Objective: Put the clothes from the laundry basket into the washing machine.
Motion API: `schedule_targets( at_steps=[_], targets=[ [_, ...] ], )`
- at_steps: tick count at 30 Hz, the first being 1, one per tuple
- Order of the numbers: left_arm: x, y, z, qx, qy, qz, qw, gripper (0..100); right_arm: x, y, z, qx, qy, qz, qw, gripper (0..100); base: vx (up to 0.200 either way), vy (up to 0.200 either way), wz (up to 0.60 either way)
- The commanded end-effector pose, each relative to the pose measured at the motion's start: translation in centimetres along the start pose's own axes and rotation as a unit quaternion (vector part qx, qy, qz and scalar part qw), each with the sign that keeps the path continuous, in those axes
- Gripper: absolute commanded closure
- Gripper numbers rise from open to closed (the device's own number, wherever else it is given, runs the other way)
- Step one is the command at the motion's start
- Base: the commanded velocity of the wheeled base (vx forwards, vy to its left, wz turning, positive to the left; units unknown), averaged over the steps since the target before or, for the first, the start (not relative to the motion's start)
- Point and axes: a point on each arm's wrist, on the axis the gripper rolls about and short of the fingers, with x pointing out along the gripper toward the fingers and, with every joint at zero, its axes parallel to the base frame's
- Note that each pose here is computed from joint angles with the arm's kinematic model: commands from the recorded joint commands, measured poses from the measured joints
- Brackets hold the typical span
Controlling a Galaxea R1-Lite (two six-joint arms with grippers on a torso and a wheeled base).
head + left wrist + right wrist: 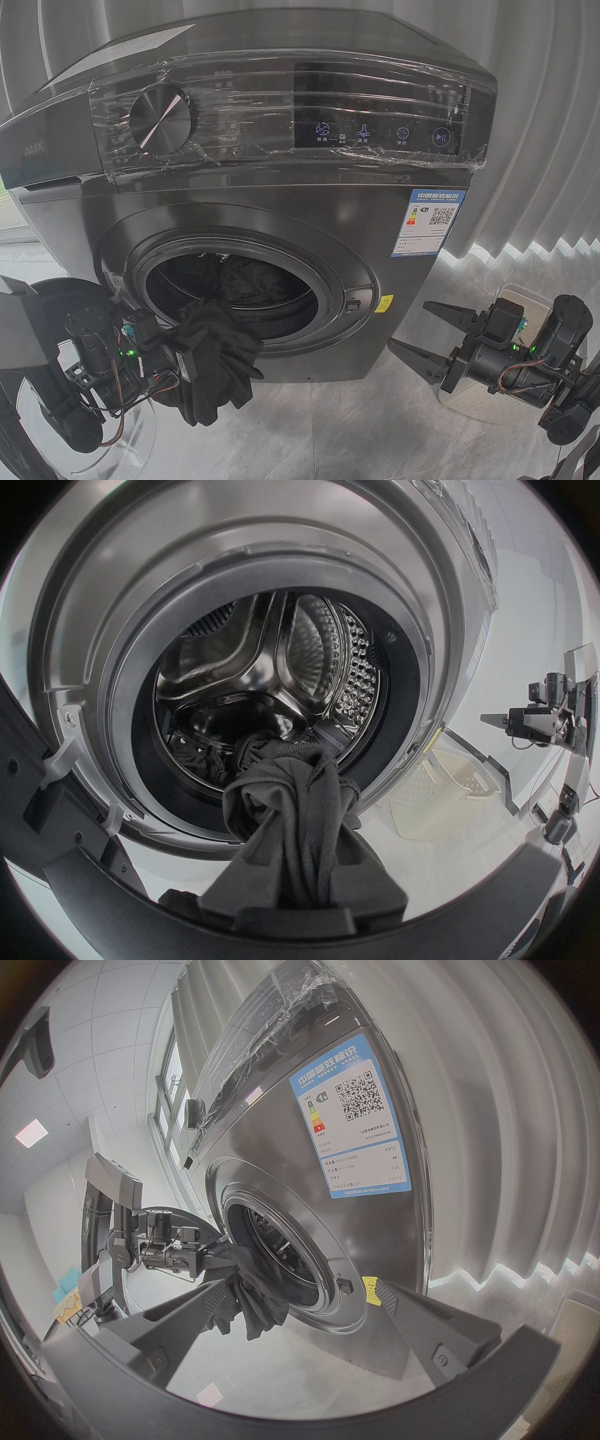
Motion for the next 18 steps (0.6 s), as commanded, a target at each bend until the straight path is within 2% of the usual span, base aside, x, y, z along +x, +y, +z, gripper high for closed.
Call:
schedule_targets(
  at_steps=[1, 7, 14, 18],
  targets=[
    [0.0, 0.0, -0.1, -0.001, 0.002, -0.001, 1.0, 100, 0.0, 0.0, 0.0, 0.0, 0.0, -0.001, 1.0, 0, 0.0, 0.0, 0.0],
    [0.1, -0.1, -0.2, 0.0, 0.003, -0.002, 1.0, 100, 0.0, 0.0, 0.0, -0.001, 0.0, -0.001, 1.0, 0, 0.0, 0.2, 0.0],
    [0.0, -0.3, -0.2, 0.0, 0.005, -0.005, 1.0, 100, -0.1, -0.1, -0.1, 0.0, 0.002, -0.002, 1.0, 0, 0.0, 0.0, 0.0],
    [0.0, -0.7, -0.4, 0.005, 0.009, -0.009, 0.9999, 100, -1.1, 0.2, -1.3, -0.001, 0.035, -0.002, 0.9994, 0, 0.0, 0.0, 0.0]
  ],
)
